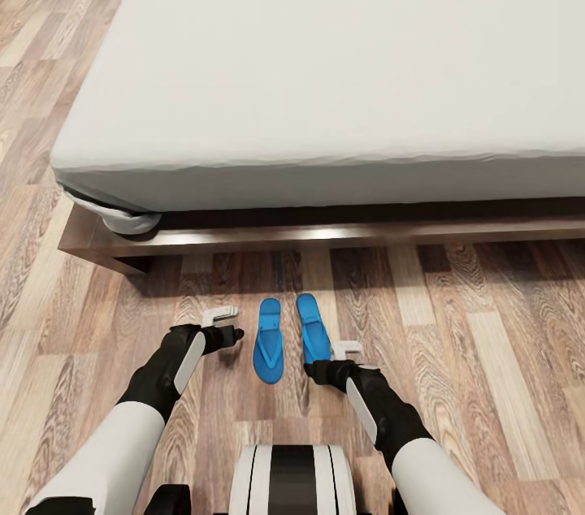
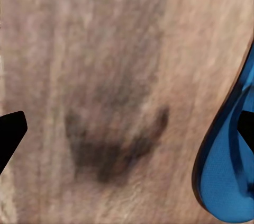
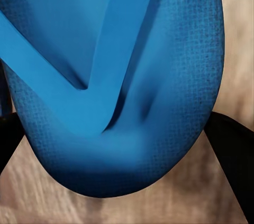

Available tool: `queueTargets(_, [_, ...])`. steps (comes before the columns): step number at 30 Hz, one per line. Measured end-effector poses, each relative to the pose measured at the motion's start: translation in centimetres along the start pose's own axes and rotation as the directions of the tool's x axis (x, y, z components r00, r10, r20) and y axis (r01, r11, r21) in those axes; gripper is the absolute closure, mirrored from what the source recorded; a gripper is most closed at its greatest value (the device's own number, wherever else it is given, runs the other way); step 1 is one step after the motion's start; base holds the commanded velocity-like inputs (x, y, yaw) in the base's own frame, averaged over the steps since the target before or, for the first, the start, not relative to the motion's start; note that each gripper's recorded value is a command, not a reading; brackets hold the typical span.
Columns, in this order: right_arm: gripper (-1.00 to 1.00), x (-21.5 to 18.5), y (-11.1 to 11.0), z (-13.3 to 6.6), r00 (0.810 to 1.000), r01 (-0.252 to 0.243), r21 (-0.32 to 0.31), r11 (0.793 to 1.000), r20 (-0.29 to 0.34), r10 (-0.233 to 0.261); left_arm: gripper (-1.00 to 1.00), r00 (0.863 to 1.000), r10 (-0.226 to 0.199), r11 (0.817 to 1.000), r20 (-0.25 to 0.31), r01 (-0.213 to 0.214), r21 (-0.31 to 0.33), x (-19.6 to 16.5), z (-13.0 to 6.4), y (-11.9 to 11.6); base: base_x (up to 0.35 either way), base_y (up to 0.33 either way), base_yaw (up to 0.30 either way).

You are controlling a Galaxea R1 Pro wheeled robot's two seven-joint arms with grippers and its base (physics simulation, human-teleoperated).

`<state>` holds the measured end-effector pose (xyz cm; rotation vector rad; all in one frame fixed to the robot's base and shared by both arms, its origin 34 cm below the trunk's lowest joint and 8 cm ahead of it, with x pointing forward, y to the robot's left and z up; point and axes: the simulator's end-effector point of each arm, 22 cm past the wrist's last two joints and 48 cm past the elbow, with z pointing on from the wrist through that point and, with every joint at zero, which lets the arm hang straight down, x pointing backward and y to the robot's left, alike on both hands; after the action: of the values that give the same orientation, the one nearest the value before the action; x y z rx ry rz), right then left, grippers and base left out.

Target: In the bedroom, move the book from the bed onto either nightstand, and place the two sandals side by side next to the bed.

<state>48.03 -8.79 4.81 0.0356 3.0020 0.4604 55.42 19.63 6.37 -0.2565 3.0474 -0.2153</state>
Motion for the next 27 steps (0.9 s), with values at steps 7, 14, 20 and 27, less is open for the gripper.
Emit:
queueTargets(7, [1.00, -0.2, 0.0, 0.0, 1.000, 0.002, 0.000, 1.000, 0.006, -0.002, -1.00, 1.000, 0.001, 1.000, -0.001, -0.001, 0.000, 0.1, 0.0, 0.0, 0.000, 0.000, 0.000])
queueTargets(14, [1.00, 0.0, 0.0, 0.1, 1.000, 0.001, -0.003, 1.000, 0.004, -0.001, -1.00, 1.000, 0.000, 1.000, -0.004, 0.000, -0.001, 0.2, 0.2, 0.0, 0.000, 0.000, 0.000])
queueTargets(20, [1.00, 0.8, -0.2, 0.7, 1.000, -0.004, 0.000, 1.000, -0.012, 0.004, -1.00, 1.000, -0.003, 1.000, -0.021, 0.003, -0.002, 1.0, 0.9, 0.2, 0.000, 0.000, 0.000])
queueTargets(27, [1.00, 0.8, -0.2, 0.7, 1.000, -0.004, 0.000, 1.000, -0.012, 0.004, -1.00, 1.000, -0.003, 1.000, -0.022, 0.003, -0.003, 1.0, 0.9, 0.3, 0.012, 0.008, 0.000])
